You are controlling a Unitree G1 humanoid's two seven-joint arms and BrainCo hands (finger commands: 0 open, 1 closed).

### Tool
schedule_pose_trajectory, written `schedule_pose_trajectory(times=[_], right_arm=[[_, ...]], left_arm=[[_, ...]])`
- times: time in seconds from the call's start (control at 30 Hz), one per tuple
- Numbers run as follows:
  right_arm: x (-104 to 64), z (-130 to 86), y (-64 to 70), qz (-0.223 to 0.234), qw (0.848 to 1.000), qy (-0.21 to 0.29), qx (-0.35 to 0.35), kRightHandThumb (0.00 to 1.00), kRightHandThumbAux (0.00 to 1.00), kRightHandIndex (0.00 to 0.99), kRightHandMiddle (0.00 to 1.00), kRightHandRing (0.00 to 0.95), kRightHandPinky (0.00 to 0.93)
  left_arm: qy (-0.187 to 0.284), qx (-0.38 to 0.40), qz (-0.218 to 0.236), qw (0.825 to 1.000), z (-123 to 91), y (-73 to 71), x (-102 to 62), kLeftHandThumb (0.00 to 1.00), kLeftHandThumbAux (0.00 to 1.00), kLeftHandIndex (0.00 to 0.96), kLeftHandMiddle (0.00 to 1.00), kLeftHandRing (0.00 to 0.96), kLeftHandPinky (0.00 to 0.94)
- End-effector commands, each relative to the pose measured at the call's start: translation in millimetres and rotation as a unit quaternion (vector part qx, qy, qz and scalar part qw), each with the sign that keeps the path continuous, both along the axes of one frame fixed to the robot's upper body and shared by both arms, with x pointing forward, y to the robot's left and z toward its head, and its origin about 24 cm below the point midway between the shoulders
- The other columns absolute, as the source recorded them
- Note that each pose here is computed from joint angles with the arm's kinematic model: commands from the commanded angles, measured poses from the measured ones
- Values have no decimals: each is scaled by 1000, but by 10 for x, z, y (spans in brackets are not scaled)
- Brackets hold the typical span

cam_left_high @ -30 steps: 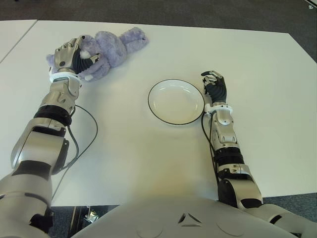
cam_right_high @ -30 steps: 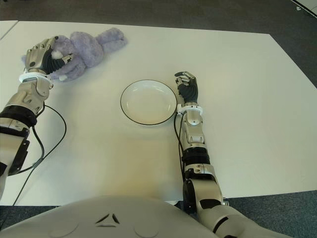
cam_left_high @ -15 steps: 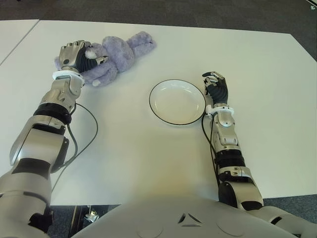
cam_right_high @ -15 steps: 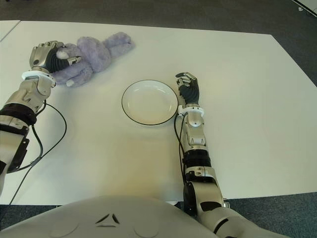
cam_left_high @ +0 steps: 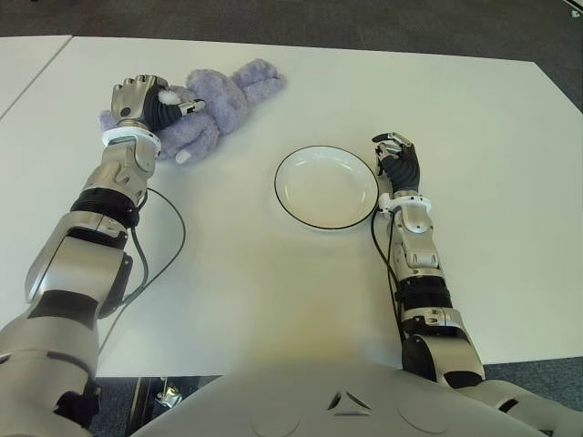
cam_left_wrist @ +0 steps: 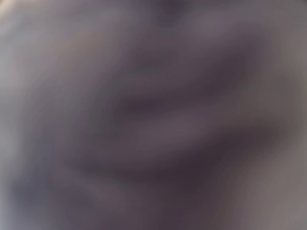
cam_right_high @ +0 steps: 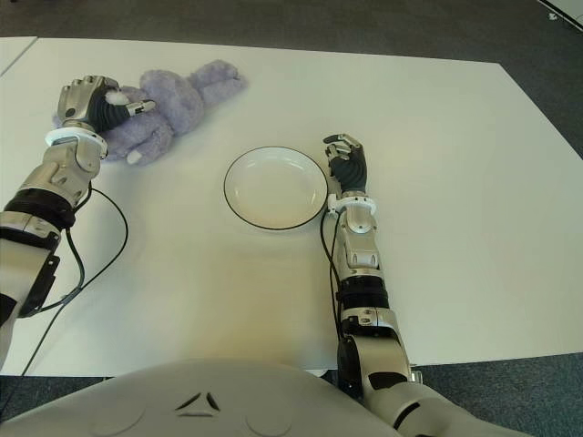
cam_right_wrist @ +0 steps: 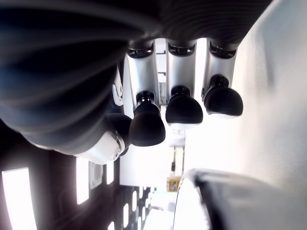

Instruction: Put the doll into the plate.

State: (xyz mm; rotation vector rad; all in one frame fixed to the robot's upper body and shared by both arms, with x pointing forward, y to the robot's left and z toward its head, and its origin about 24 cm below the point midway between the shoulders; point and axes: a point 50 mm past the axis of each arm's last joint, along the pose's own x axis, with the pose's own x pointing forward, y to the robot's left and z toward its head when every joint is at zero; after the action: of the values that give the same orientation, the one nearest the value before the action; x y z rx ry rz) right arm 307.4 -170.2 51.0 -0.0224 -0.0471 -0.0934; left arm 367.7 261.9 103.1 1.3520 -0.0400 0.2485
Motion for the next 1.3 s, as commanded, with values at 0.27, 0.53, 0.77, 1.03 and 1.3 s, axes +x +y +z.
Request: schedule_pose_trajectory(times=[0.27,0.53,0.77,1.03,1.3], right_arm=[[-187,-396,-56,-16,995,96,13,706,718,441,823,829,812],[-185,-385,-65,-18,994,103,22,708,715,442,810,814,822],[-179,-391,-66,-17,994,105,18,708,716,442,815,823,825],[-170,-409,-65,-16,994,109,15,705,718,441,815,825,805],[-157,-419,-63,-16,994,109,19,704,718,441,818,827,800]], left_arm=[[64,0,6,998,-277,-58,-106,0,234,838,863,856,849],[38,29,-12,999,-282,-97,-126,0,236,850,866,862,874],[17,18,-8,1000,-291,-109,-132,0,232,857,867,865,873],[-38,-155,-5,987,-235,-198,-114,0,243,848,867,866,872],[-70,-283,-40,956,-153,-255,-90,13,419,868,887,888,899]])
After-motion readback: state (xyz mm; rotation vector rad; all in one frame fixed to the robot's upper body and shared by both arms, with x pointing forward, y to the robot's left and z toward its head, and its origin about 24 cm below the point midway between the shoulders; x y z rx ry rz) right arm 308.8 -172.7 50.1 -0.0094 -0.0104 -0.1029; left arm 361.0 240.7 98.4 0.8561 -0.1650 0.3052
